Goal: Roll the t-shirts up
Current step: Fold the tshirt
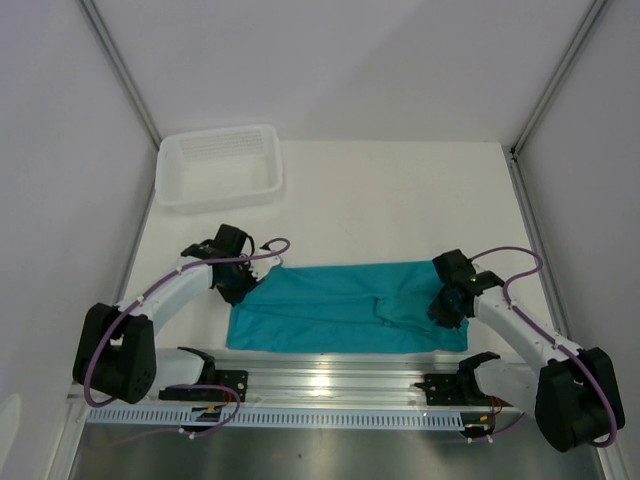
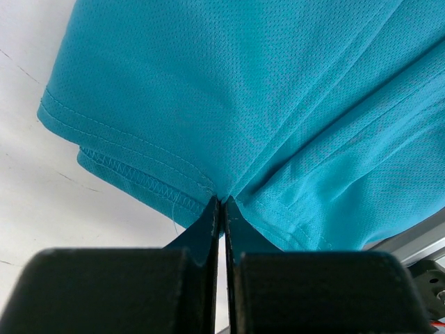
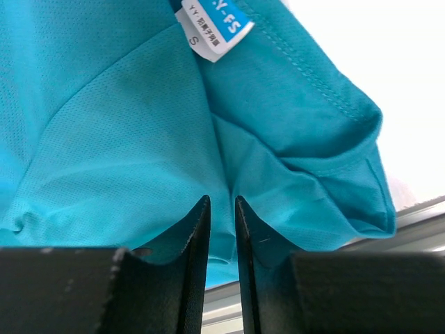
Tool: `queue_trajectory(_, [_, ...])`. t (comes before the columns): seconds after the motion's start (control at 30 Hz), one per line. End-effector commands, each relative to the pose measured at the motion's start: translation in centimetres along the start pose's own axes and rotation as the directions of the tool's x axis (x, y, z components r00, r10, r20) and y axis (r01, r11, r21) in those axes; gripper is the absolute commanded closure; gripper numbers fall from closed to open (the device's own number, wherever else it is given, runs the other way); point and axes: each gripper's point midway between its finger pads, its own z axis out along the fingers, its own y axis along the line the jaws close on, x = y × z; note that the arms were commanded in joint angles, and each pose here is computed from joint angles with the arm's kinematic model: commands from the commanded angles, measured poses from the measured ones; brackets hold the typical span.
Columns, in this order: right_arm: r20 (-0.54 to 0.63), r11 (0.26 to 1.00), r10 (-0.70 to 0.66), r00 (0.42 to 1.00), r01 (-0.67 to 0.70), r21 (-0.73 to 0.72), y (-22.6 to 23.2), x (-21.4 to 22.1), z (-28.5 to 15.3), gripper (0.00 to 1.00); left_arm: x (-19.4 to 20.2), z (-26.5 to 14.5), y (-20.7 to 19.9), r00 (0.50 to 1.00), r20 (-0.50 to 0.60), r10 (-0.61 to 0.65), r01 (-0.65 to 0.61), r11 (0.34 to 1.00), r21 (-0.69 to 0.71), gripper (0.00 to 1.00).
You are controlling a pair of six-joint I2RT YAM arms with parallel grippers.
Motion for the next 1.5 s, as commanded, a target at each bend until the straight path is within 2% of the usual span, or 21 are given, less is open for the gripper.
queue_trajectory(0.0, [-0.002,1.000,-0.001,1.000,0.001,-0.029,1.1,-0.2,0.3,0.75,-0.1,0.0,-0.5,1.000,0.018,0.012,-0.013,1.000,0.019,0.99])
queue_trajectory(0.07, [-0.015,1.000,0.001,1.000,-0.002,-0.031,1.2,0.1,0.6,0.76,0.1,0.0,-0.7,1.000,0.014,0.016,-0.016,0.999,0.029,0.99])
queue_trajectory(0.13, [-0.025,1.000,0.002,1.000,-0.002,-0.030,1.2,0.4,0.9,0.80,0.3,0.0,-1.0,1.000,0.004,0.016,-0.016,0.999,0.044,0.99])
queue_trajectory(0.27, [-0.012,1.000,0.017,1.000,-0.017,0.005,0.5,0.1,0.9,0.99,1.0,0.1,-1.4,0.999,-0.018,0.030,-0.029,0.998,0.064,0.99])
queue_trajectory(0.5, [0.049,0.998,0.058,0.997,-0.058,-0.007,0.2,-1.1,-0.2,1.00,1.0,-0.8,-2.2,0.999,-0.002,0.032,-0.032,0.996,0.086,0.99])
queue_trajectory(0.73, [0.037,0.999,0.052,0.998,-0.053,0.011,-0.1,-0.8,0.4,1.00,0.9,-1.2,-2.8,1.000,0.021,0.018,-0.020,0.994,0.105,0.99])
queue_trajectory(0.83, [0.043,0.999,0.051,0.998,-0.052,0.012,0.0,-1.0,0.2,0.89,2.2,-0.2,-3.0,0.999,-0.036,0.018,-0.014,0.993,0.117,0.93])
queue_trajectory(0.87, [0.050,0.999,0.051,0.997,-0.051,0.009,0.1,-1.3,0.0,0.80,2.5,0.2,-3.1,0.999,-0.051,0.019,-0.012,0.993,0.120,0.82])
queue_trajectory(0.9, [0.060,0.999,0.051,0.997,-0.052,0.003,0.3,-1.7,-0.4,0.76,2.8,0.4,-3.1,0.998,-0.060,0.021,-0.013,0.992,0.122,0.76])
queue_trajectory(0.93, [0.079,0.999,0.051,0.996,-0.051,0.002,0.4,-2.2,-0.8,0.73,2.9,0.5,-3.1,0.998,-0.066,0.022,-0.013,0.992,0.126,0.66])
queue_trajectory(1.0, [0.108,0.999,0.049,0.993,-0.049,-0.004,0.8,-3.3,-2.0,0.67,2.6,0.3,-3.1,0.998,-0.057,0.019,-0.012,0.992,0.127,0.58])
queue_trajectory(1.13, [0.163,0.999,0.046,0.986,-0.045,-0.009,1.3,-5.3,-4.1,0.65,1.2,-1.4,-3.1,1.000,-0.012,0.018,-0.016,0.991,0.130,0.54])
queue_trajectory(1.27, [0.171,0.993,0.104,0.980,-0.112,0.036,-0.3,-6.2,-4.2,0.53,-0.2,-3.8,-2.9,0.999,0.038,0.029,-0.034,0.992,0.119,0.47])
queue_trajectory(1.4, [0.118,0.976,0.191,0.974,-0.201,0.083,-2.0,-5.4,-2.7,0.51,-1.9,-5.6,-3.2,0.992,0.119,0.028,-0.045,0.988,0.147,0.44])
queue_trajectory(1.47, [0.099,0.958,0.247,0.964,-0.258,0.123,-2.9,-4.8,-2.1,0.53,-3.4,-6.2,-2.0,0.985,0.173,0.011,-0.032,0.993,0.115,0.42])
